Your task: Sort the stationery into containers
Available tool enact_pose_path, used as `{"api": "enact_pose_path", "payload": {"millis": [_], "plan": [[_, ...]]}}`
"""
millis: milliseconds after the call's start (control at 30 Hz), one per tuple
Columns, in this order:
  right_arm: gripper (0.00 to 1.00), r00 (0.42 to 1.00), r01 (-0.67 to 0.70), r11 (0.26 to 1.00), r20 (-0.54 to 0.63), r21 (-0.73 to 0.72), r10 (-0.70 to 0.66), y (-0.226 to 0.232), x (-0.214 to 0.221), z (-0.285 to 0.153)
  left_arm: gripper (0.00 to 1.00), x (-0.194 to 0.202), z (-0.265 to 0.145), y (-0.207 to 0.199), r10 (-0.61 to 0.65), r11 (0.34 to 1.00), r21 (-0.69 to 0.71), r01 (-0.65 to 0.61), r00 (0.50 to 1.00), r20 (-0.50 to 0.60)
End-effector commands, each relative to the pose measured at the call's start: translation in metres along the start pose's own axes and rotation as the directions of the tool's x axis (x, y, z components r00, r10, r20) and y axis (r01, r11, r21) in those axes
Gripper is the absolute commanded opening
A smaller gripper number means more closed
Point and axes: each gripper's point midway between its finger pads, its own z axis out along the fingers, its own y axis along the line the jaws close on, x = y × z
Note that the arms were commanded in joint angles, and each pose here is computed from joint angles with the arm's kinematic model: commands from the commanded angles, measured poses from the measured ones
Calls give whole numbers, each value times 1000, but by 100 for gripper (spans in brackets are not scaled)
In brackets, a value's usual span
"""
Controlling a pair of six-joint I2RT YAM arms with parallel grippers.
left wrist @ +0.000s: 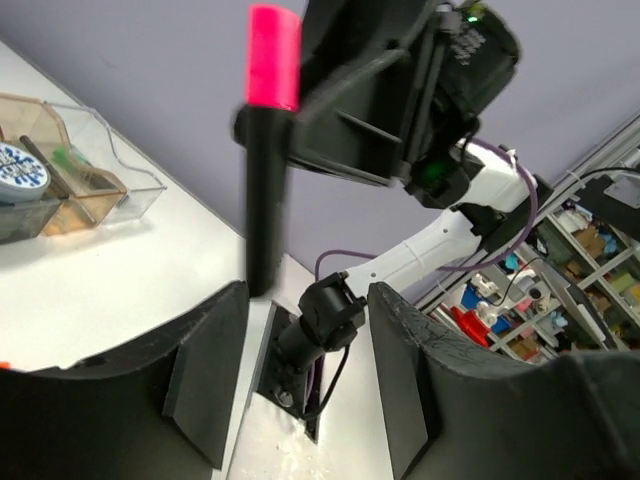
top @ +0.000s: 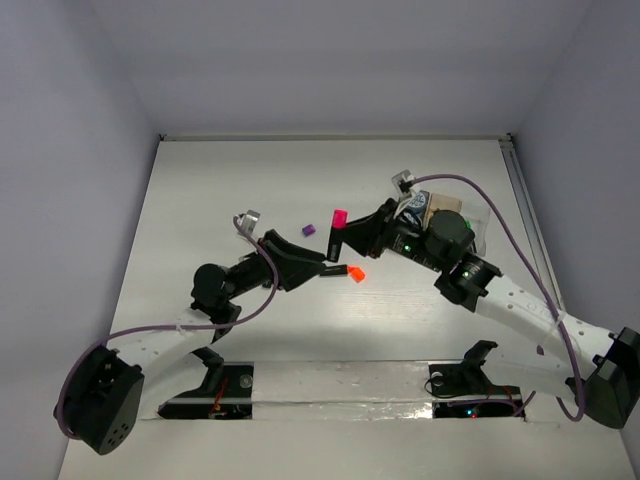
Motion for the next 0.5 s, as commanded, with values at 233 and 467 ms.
{"api": "enact_pose_path", "payload": {"millis": [233, 467], "plan": [[7, 997, 5, 876, 62, 482, -40, -115, -39, -58, 41, -4, -16, 0, 161, 983, -89, -159, 987, 14], [5, 999, -48, 483, 41, 874, 26, -224, -36, -158, 28, 16, -30, 30, 143, 967, -210, -148, 989, -39]]}}
